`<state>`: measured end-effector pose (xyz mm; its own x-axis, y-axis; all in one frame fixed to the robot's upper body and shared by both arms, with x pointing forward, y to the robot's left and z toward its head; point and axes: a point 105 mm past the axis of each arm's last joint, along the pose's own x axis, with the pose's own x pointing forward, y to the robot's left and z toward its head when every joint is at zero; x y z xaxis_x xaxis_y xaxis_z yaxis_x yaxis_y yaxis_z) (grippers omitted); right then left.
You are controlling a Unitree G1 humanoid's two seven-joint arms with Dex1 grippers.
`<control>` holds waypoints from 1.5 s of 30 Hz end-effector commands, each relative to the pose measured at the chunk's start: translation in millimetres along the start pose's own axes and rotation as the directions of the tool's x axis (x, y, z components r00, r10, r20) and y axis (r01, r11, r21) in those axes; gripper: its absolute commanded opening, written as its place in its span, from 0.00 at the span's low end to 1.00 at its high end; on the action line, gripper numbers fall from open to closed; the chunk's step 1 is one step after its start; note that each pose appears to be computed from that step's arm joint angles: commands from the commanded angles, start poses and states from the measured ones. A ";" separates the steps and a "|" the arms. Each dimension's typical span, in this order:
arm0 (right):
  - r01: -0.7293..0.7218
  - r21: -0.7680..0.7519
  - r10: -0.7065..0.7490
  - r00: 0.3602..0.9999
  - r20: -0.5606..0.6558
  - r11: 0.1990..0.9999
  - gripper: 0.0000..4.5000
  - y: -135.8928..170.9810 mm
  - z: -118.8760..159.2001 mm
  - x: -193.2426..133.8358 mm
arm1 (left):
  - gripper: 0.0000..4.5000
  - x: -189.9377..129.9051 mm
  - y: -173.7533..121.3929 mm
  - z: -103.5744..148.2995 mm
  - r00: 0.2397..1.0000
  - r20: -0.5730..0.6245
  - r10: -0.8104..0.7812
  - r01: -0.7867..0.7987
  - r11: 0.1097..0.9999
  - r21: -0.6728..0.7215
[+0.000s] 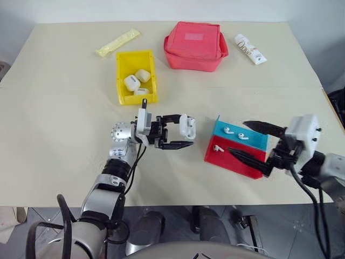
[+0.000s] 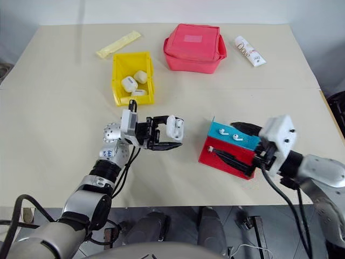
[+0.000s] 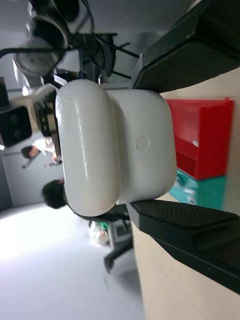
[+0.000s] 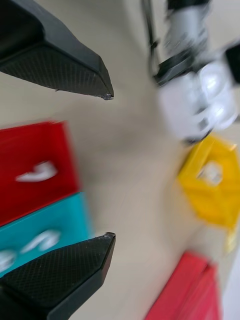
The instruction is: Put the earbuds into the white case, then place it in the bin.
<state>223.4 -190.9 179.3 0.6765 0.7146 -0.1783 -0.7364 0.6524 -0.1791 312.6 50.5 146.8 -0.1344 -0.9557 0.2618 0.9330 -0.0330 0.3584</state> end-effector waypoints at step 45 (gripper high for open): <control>-0.003 -0.078 -0.045 0.790 -0.611 0.997 0.63 -91.1 3.0 86.0 | 0.63 -23.5 -33.2 7.5 0.986 -0.010 0.168 -0.167 0.985 0.050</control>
<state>345.1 -191.9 172.1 0.5579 0.3743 -0.7407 -0.7321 0.6423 -0.2269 284.3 78.1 129.9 0.0354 -0.9531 0.3007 0.9345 0.1382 0.3280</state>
